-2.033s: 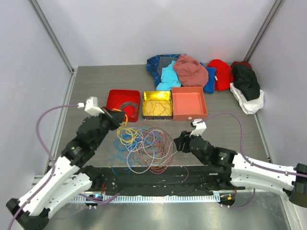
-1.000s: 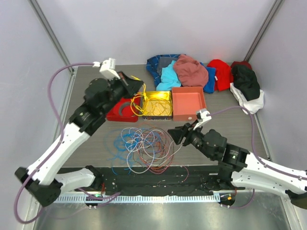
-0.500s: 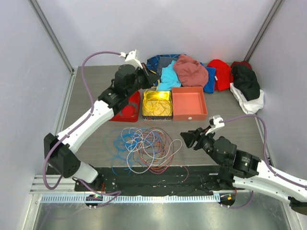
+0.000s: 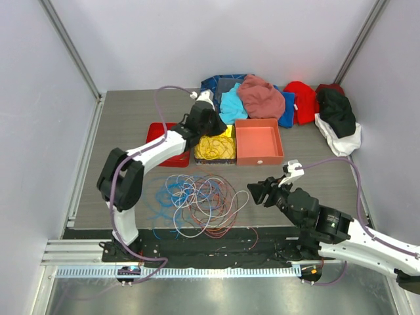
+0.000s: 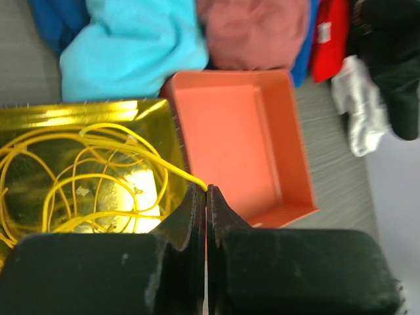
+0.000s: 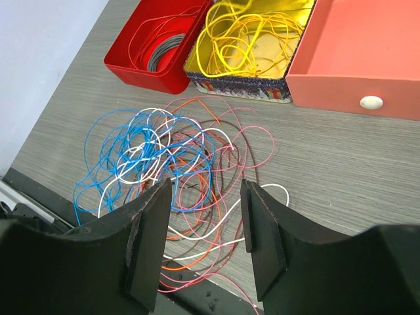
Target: Untangle the cables
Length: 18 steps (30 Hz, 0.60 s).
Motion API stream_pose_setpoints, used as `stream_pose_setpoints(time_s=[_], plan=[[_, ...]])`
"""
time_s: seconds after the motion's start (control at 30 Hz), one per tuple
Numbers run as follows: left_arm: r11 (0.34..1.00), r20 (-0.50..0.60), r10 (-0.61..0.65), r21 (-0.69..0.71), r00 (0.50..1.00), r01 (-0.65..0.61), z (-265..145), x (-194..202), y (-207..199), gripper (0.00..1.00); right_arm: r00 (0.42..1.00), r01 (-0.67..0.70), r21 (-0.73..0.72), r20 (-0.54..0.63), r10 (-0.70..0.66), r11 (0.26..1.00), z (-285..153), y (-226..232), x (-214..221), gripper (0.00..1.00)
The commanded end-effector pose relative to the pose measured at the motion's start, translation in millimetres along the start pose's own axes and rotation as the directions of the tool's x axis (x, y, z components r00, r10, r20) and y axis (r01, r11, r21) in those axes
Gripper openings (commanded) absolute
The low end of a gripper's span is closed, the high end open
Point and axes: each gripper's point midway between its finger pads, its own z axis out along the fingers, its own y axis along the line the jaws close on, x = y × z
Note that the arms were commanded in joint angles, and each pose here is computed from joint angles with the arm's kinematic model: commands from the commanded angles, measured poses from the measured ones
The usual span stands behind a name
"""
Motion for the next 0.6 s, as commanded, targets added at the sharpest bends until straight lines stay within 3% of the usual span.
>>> stream_pose_setpoints(time_s=[0.0, 0.2, 0.37, 0.43, 0.5, 0.57], plan=[[1.000, 0.001, -0.024, 0.002, 1.000, 0.024, 18, 2, 2, 0.00, 1.000, -0.008, 0.018, 0.024, 0.008, 1.000, 2, 0, -7, 0.54], [0.994, -0.085, -0.037, -0.109, 0.996, 0.028, 25, 47, 45, 0.00, 1.000, 0.002, 0.029, 0.013, -0.002, 1.000, 3, -3, -2, 0.54], [0.992, -0.090, -0.037, -0.125, 0.995, 0.025, 27, 49, 54, 0.00, 1.000, -0.001, 0.030, 0.005, 0.001, 1.000, 3, -3, 1, 0.54], [0.993, -0.086, -0.024, -0.117, 0.996, 0.013, 26, 42, 50, 0.20, 1.000, -0.007, 0.032, 0.003, 0.007, 0.999, 3, -4, 1, 0.54], [0.993, -0.086, -0.004, -0.120, 0.996, -0.006, 22, 39, 49, 0.54, 1.000, -0.008, 0.031, 0.006, 0.008, 0.999, 2, -4, 1, 0.54], [0.994, -0.051, 0.003, -0.108, 0.999, -0.009, 11, 24, 41, 0.63, 1.000, -0.006, 0.038, 0.009, 0.006, 0.999, 1, -6, 1, 0.54]])
